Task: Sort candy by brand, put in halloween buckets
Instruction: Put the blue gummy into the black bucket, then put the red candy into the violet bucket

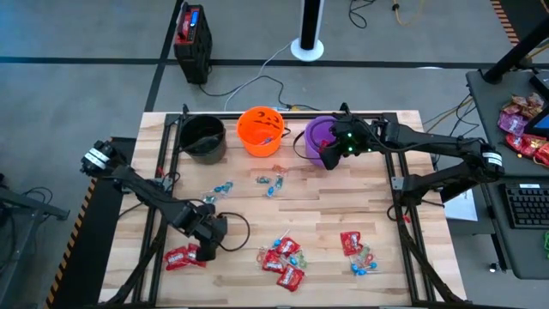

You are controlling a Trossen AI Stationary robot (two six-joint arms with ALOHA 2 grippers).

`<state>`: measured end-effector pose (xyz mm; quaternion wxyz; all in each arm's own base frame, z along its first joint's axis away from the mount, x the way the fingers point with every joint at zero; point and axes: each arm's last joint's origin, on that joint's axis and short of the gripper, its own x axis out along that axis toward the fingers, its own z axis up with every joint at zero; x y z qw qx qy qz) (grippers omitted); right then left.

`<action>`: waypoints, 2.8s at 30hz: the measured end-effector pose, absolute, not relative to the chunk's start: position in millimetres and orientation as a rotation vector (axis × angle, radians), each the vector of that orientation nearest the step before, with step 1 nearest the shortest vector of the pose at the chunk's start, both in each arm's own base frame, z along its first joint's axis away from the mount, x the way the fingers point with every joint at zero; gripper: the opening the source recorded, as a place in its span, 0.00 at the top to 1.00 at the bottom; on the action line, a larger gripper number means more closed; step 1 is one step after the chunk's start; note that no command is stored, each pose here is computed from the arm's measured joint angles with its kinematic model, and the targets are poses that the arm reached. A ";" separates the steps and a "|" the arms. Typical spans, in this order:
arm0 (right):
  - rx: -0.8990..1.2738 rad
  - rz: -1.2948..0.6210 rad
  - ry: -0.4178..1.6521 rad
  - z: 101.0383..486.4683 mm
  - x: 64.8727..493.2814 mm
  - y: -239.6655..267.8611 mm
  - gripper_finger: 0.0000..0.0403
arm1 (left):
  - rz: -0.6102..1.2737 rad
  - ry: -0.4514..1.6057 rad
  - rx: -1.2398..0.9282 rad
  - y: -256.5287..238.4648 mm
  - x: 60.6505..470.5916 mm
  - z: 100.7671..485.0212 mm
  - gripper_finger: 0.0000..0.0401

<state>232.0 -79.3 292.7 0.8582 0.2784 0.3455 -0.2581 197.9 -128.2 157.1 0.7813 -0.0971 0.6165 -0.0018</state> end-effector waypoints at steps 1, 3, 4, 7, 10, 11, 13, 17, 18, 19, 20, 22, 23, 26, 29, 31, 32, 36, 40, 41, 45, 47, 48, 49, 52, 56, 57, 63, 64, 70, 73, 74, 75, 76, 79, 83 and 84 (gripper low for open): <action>0.581 -0.540 0.725 292.9 232.2 -79.3 0.50 | 0.002 1.330 -0.198 -129.3 200.0 163.4 0.99; 0.568 -0.534 0.724 293.1 232.4 -79.5 0.50 | 0.022 1.310 -0.169 -131.4 206.1 179.4 0.99; 0.560 -0.531 0.721 293.4 232.7 -79.6 0.50 | 0.045 1.296 -0.153 -131.4 209.7 188.8 0.99; 0.533 -0.518 0.697 295.4 234.4 -80.8 0.50 | 0.149 1.252 -0.098 -125.4 219.0 217.4 1.00; 0.511 -0.506 0.680 296.9 235.9 -81.3 0.50 | 0.267 1.216 -0.062 -112.0 227.3 247.1 1.00; 0.502 -0.502 0.679 297.2 236.1 -81.4 0.50 | 0.310 1.206 -0.060 -105.3 230.2 256.3 1.00; 0.487 -0.495 0.675 297.7 236.6 -81.5 0.50 | 0.388 1.188 -0.066 -87.8 236.1 277.0 1.00; 0.477 -0.491 0.672 298.0 236.8 -81.6 0.50 | 0.456 1.054 -0.073 -43.9 243.8 331.5 1.00; 0.477 -0.488 0.673 298.0 236.9 -81.5 0.50 | 0.490 1.011 -0.082 -29.3 242.5 345.8 1.00; 0.476 -0.483 0.674 298.0 236.9 -81.4 0.50 | 0.532 0.970 -0.089 -14.5 239.4 359.5 1.00; 0.475 -0.477 0.675 298.0 237.0 -81.3 0.50 | 0.575 0.941 -0.098 1.0 234.7 371.5 1.00; 0.474 -0.477 0.675 298.0 237.0 -81.3 0.50 | 0.667 0.917 -0.127 33.1 218.4 391.6 1.00; 0.474 -0.477 0.676 298.0 236.9 -81.3 0.50 | 0.718 0.904 -0.156 49.0 209.2 400.0 1.00; 0.474 -0.477 0.676 298.0 236.9 -81.3 0.50 | 0.854 0.875 -0.252 93.9 182.7 415.8 1.00; 0.476 -0.477 0.676 298.0 236.9 -81.3 0.50 | 0.880 0.886 -0.353 129.3 162.2 416.1 1.00; 0.484 -0.480 0.674 298.0 236.9 -81.3 0.50 | 0.887 0.930 -0.390 148.3 152.2 408.9 1.00; 0.485 -0.479 0.674 297.9 236.9 -81.2 0.50 | 0.887 0.972 -0.407 156.9 148.6 402.4 1.00; 0.494 -0.477 0.675 297.8 236.9 -81.0 0.50 | 0.820 1.094 -0.465 178.6 147.1 376.4 1.00; 0.503 -0.480 0.681 297.3 236.4 -80.9 0.50 | 0.775 1.205 -0.479 186.3 153.9 350.0 1.00; 0.504 -0.480 0.680 297.3 236.4 -80.9 0.50 | 0.768 1.224 -0.482 187.4 154.6 345.1 0.99; 0.522 -0.481 0.677 297.3 236.5 -80.7 0.50 | 0.751 1.289 -0.503 189.2 155.6 328.6 0.93; 0.539 -0.470 0.677 297.4 236.7 -80.3 0.50 | 0.740 1.307 -0.501 188.8 155.5 323.7 0.89; 0.546 -0.469 0.676 297.4 236.7 -80.2 0.50 | 0.735 1.313 -0.499 188.6 155.5 321.6 0.88; 0.549 -0.467 0.676 297.4 236.8 -80.1 0.50 | 0.735 1.317 -0.500 188.7 155.5 319.9 0.87; 0.566 -0.445 0.678 297.4 237.1 -79.2 0.50 | 0.738 1.311 -0.491 189.7 156.1 318.8 0.83; 0.600 -0.423 0.678 297.5 237.2 -78.3 0.50 | 0.741 1.268 -0.450 192.8 158.7 324.0 0.81; 0.613 -0.415 0.678 297.6 237.2 -78.0 0.50 | 0.744 1.255 -0.442 193.6 159.3 326.1 0.81; 0.742 -0.330 0.689 298.0 239.2 -70.0 0.50 | 0.761 1.212 -0.408 194.7 159.9 338.2 0.80; 0.785 -0.299 0.702 297.9 239.7 -66.0 0.50 | 0.761 1.196 -0.403 193.3 159.3 342.6 0.80; 1.137 -0.185 0.962 289.9 234.8 -21.2 0.50 | 0.745 0.967 -0.379 166.1 156.7 382.7 0.80; 1.244 -0.230 1.151 283.4 228.0 12.5 0.50 | 0.709 0.783 -0.328 140.0 155.6 406.6 0.80; 1.276 -0.275 1.224 280.1 224.5 23.6 0.50 | 0.689 0.723 -0.310 130.4 155.1 414.0 0.80; 1.294 -0.329 1.295 276.0 221.3 34.3 0.50 | 0.665 0.668 -0.293 120.9 154.3 420.9 0.80; 1.300 -0.389 1.353 271.4 219.1 43.5 0.50 | 0.639 0.612 -0.285 111.5 153.8 427.4 0.80; 1.249 -0.545 1.468 257.0 215.7 65.9 0.50 | 0.562 0.461 -0.271 87.1 152.2 444.1 0.80; 1.195 -0.646 1.534 235.0 223.4 81.4 0.50 | 0.461 0.325 -0.230 64.8 153.6 459.2 0.80; 1.177 -0.672 1.554 227.2 224.8 83.4 0.50 | 0.437 0.300 -0.220 61.1 154.9 461.9 0.80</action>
